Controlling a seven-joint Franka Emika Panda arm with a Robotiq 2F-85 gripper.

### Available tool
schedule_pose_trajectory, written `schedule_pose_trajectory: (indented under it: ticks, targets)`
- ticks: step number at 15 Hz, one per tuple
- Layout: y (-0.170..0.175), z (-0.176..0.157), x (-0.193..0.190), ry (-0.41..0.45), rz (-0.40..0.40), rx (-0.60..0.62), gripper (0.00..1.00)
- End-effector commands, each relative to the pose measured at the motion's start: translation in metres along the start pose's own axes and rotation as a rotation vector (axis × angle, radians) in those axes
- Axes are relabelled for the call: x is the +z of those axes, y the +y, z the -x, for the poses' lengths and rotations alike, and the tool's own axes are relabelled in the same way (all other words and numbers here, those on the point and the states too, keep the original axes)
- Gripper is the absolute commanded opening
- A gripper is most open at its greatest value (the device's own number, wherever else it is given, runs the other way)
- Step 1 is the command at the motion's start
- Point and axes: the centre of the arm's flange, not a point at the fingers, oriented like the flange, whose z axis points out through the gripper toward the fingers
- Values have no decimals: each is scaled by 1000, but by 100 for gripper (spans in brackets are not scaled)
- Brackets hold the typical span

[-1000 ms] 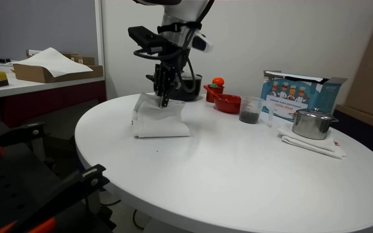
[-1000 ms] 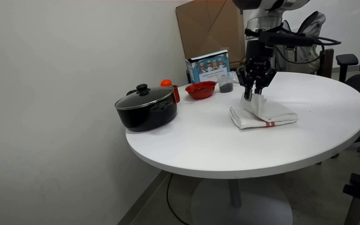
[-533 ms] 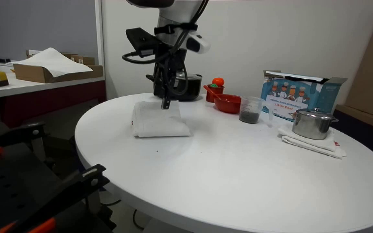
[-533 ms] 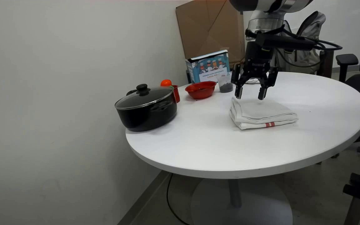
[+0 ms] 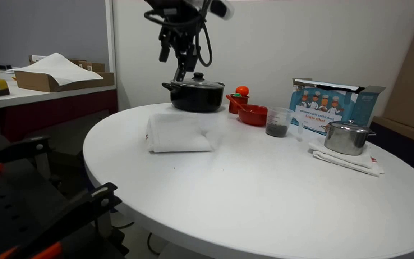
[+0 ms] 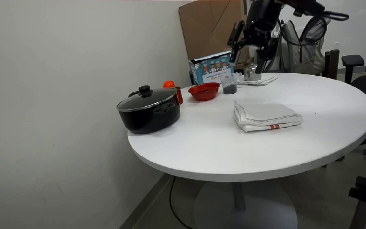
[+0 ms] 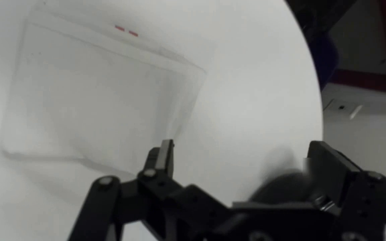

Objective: Fold the kitchen towel

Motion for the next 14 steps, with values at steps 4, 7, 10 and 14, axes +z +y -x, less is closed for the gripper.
schedule_pose_trajectory:
  ticks: [4, 7, 10, 14]
  targets:
    - [12, 66, -64, -257, 75, -255, 100]
    - [23, 72, -96, -201, 236, -339, 100]
    - [24, 78, -131, -91, 308, -383, 100]
    - [25, 66, -128, -108, 283, -382, 100]
